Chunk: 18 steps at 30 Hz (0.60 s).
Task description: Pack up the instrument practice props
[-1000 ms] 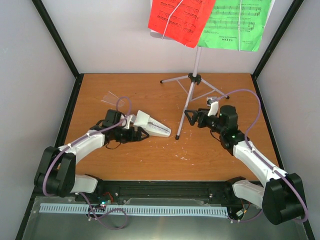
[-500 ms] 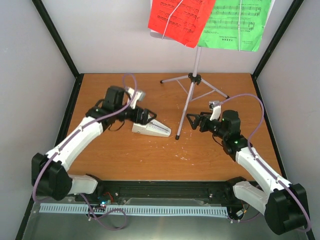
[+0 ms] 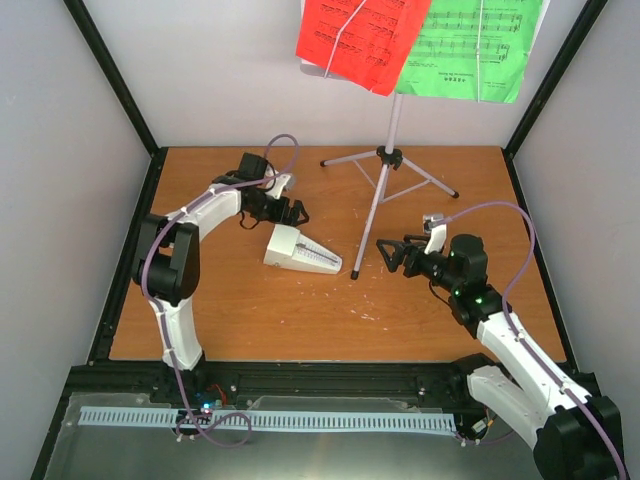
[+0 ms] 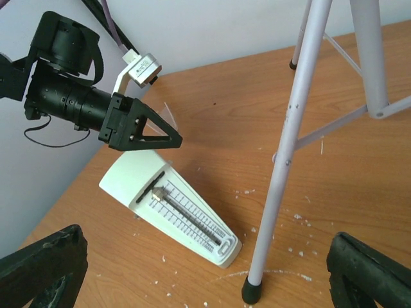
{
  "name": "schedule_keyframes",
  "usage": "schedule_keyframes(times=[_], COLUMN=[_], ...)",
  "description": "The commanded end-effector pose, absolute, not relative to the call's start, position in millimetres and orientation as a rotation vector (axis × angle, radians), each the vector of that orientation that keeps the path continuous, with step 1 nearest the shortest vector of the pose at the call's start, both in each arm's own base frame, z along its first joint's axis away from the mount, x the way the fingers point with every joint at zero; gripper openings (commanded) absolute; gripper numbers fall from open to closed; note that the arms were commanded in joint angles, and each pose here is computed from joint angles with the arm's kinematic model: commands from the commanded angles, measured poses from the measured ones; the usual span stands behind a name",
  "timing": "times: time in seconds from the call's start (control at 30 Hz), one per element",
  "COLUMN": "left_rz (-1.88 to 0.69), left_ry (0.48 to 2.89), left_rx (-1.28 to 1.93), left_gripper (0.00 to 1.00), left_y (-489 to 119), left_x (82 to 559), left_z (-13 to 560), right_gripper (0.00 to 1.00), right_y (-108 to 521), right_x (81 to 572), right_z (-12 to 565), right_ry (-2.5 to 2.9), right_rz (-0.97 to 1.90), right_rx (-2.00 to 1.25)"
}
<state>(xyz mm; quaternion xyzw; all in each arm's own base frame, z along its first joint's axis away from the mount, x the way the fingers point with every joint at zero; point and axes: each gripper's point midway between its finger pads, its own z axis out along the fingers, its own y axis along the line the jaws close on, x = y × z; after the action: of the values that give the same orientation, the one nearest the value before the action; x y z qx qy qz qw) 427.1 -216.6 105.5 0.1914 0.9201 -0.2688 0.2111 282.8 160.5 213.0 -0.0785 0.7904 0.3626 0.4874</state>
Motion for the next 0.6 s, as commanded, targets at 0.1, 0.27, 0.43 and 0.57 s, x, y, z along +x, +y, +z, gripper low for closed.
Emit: schedule_keyframes(times=[0.1, 0.27, 0.43, 0.57], left_rz=[-0.929, -1.086, -1.132, -1.264], left_ry=[2.599, 2.619, 2.681, 2.708], left_rx=[0.54, 0.513, 0.496, 0.544], left_gripper=[0.99, 0.99, 1.0, 1.0], left_y=[-225, -231, -235, -256], left_x=[385, 341, 299, 258], left_z=[108, 113, 109, 112], right_gripper=[1.0, 1.0, 1.0, 1.0], right_y=[157, 158, 159, 158], right_x=[275, 277, 278, 277], right_z=[204, 203, 198, 191], right_ry=[1.94, 1.94, 1.942, 1.954], right_rz=[0.877, 0.872, 0.884, 0.883], right_rx=[-0.189, -0.195, -0.186, -0.177])
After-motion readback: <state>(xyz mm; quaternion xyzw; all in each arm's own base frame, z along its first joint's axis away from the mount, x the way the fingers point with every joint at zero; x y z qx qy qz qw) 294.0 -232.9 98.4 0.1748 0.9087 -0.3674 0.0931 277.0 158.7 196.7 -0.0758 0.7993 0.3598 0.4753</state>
